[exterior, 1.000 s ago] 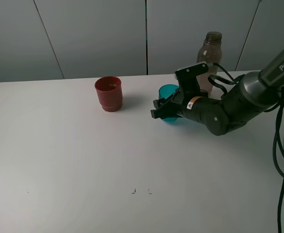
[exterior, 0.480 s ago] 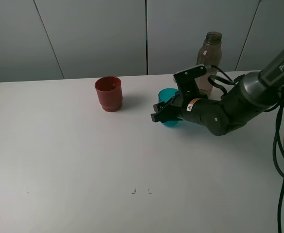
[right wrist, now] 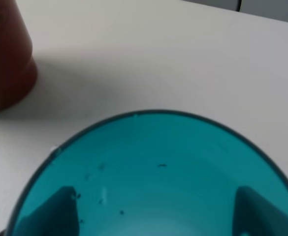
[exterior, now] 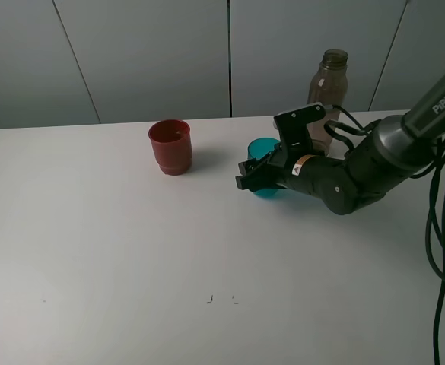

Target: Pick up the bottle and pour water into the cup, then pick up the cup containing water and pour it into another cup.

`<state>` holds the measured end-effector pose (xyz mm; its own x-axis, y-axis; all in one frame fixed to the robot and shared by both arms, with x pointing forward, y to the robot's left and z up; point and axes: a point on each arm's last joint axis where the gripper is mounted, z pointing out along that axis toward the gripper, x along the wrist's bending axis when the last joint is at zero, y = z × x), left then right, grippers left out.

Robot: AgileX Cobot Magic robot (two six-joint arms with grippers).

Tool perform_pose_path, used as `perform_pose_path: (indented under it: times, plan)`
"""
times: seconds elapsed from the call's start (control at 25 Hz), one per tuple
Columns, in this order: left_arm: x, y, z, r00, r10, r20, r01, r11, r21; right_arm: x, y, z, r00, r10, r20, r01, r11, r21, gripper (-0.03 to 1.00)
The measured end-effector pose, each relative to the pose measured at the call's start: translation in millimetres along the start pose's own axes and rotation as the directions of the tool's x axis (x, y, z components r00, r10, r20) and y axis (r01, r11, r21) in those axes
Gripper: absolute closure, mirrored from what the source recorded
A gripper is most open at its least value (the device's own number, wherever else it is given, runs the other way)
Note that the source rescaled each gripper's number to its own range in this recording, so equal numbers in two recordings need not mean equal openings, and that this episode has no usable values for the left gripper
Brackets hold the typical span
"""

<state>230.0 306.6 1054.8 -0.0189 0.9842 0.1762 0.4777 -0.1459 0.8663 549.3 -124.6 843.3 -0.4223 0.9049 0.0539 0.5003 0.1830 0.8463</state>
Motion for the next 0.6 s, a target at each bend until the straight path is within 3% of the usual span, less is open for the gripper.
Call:
perform_pose_path:
  times: [0.04,0.12,0.36,0.6]
  plan:
    - [0,0,0,1.0,0.0,0.0,0.0,1.0,0.0,0,-1,0,1.0,0.008,0.0,-0.008,1.0,0.006,0.2]
    - [0,0,0,1.0,0.0,0.0,0.0,1.0,0.0,0,-1,0,1.0,0.018,0.0,-0.018,1.0,0.007,0.02]
    - [0,0,0,1.0,0.0,0.0,0.0,1.0,0.0,1,-2,-2,1.0,0.018,-0.007,-0.018,0.998,0.053,-0.03]
    - [0,0,0,1.0,0.0,0.0,0.0,1.0,0.0,3,6,-22,1.0,-0.005,-0.014,0.008,0.972,0.234,-0.03]
